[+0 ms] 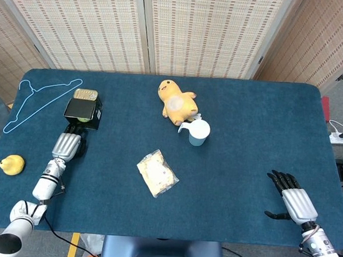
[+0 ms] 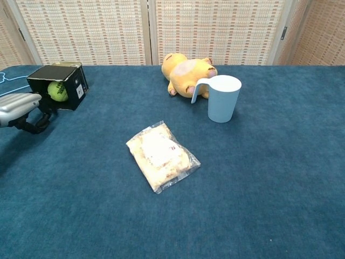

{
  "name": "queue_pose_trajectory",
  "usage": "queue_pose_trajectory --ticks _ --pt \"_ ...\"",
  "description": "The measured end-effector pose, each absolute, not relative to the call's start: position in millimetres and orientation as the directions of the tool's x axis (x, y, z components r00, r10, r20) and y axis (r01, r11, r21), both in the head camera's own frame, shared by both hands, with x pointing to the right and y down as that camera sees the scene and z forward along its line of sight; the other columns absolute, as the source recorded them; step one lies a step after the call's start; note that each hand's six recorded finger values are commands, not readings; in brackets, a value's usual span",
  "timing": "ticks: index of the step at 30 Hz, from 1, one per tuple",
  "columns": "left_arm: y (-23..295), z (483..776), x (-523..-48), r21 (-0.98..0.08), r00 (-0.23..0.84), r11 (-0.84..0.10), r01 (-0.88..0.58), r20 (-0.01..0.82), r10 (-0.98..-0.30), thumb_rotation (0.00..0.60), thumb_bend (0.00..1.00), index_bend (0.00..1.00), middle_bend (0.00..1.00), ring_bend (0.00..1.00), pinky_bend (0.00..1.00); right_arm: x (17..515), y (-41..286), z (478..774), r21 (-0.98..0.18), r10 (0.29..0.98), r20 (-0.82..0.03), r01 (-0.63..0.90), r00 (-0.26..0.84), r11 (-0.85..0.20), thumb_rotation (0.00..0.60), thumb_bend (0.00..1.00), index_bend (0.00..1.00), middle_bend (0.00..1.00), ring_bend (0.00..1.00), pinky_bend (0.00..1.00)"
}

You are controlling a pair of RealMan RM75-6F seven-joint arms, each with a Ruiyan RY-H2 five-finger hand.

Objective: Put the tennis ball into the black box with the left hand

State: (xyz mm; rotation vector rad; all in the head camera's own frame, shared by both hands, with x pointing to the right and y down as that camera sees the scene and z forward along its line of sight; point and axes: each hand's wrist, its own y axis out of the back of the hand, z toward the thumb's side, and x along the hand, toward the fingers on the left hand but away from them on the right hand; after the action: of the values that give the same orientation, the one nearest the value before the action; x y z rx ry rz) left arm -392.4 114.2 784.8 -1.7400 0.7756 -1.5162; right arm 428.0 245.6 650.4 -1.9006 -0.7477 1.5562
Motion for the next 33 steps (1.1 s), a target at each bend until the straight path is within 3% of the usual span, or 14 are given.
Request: queue_pose_trajectory --ticks 11,27,33 --pt "121.7 793.8 -394.2 -0.778 0.123 -0.629 0.013 0.625 -0.771 0.279 0.55 0.00 0.00 0.00 0.00 428.8 245.5 649.5 -0.727 0.727 -0.665 0.071 0.170 -0.683 0.600 0.00 0.00 0.00 0.00 0.00" --pt "120.4 786.4 -394.4 -0.786 0.142 -0.617 -0.031 0.608 -0.781 0.275 0.55 0.00 0.00 0.00 0.00 428.7 246.3 647.5 -0.729 0.729 -0.661 0.078 0.179 -0.680 0.600 0.00 0.00 0.00 0.00 0.00" --pt "119.4 783.8 -396.9 -0.789 0.139 -0.613 -0.039 0.603 -0.786 0.273 0.45 0.00 0.00 0.00 0.00 429.2 247.2 645.6 -0.731 0.732 -0.657 0.082 0.183 -0.677 0.600 0.00 0.00 0.00 0.00 0.00"
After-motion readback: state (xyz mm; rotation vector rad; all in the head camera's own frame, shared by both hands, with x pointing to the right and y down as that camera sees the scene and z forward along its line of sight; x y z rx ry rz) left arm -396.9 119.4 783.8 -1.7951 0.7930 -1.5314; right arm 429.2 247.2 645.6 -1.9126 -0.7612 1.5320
